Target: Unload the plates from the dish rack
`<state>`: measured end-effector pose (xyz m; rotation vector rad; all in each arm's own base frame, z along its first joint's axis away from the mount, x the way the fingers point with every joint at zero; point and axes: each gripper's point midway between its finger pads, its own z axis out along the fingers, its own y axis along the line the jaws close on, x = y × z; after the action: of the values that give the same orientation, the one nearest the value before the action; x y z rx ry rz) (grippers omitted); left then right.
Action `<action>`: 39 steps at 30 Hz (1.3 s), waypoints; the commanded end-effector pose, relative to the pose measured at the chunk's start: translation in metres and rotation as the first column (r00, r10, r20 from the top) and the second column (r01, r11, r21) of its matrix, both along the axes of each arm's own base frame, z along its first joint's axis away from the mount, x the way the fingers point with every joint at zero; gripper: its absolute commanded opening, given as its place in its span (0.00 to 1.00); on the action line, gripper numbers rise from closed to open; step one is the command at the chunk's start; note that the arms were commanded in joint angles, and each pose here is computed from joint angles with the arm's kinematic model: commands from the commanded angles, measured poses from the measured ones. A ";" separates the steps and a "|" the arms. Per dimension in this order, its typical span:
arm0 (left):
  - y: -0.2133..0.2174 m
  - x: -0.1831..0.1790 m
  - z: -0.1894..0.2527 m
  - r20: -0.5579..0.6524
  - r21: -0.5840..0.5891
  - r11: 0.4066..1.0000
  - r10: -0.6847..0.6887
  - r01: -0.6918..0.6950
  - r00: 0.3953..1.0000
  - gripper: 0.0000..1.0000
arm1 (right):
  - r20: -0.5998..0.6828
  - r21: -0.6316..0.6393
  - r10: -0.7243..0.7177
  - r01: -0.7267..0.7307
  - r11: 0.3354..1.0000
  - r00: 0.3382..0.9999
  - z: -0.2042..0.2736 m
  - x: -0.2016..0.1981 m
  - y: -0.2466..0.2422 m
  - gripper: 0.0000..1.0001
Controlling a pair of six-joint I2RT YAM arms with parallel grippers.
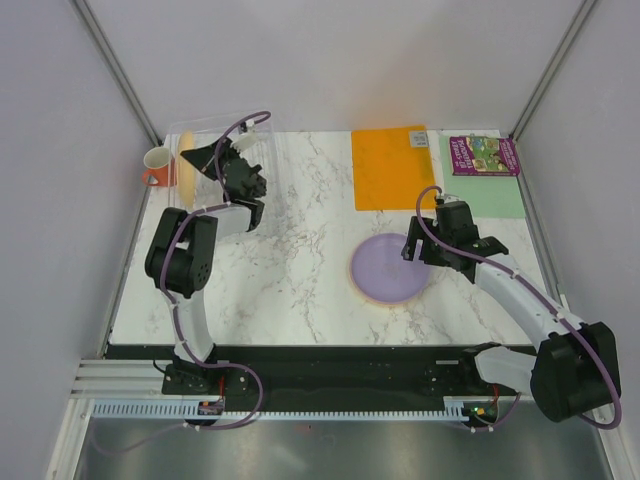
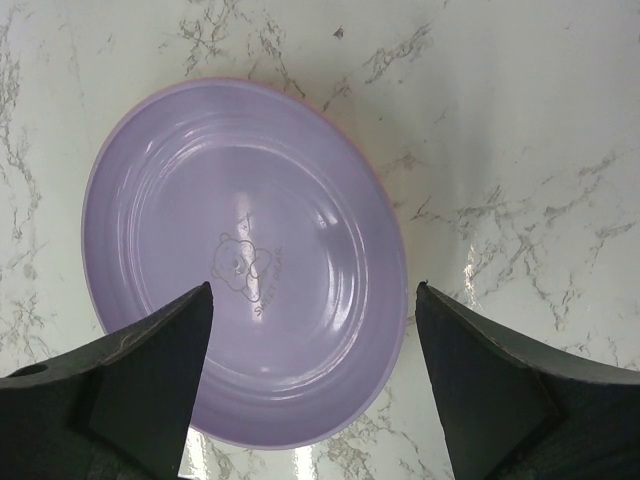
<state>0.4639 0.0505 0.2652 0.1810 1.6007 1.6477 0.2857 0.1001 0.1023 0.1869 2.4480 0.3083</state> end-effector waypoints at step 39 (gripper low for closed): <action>-0.323 -0.158 -0.017 0.407 -0.912 -0.259 -0.683 0.319 0.607 0.02 | 0.312 0.346 0.109 -0.220 0.912 0.944 0.118 -0.021 0.057 0.91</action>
<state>0.3287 -0.2351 0.2261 0.3957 2.0708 -0.1642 0.2653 0.1404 0.2080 0.0977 2.1511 0.7055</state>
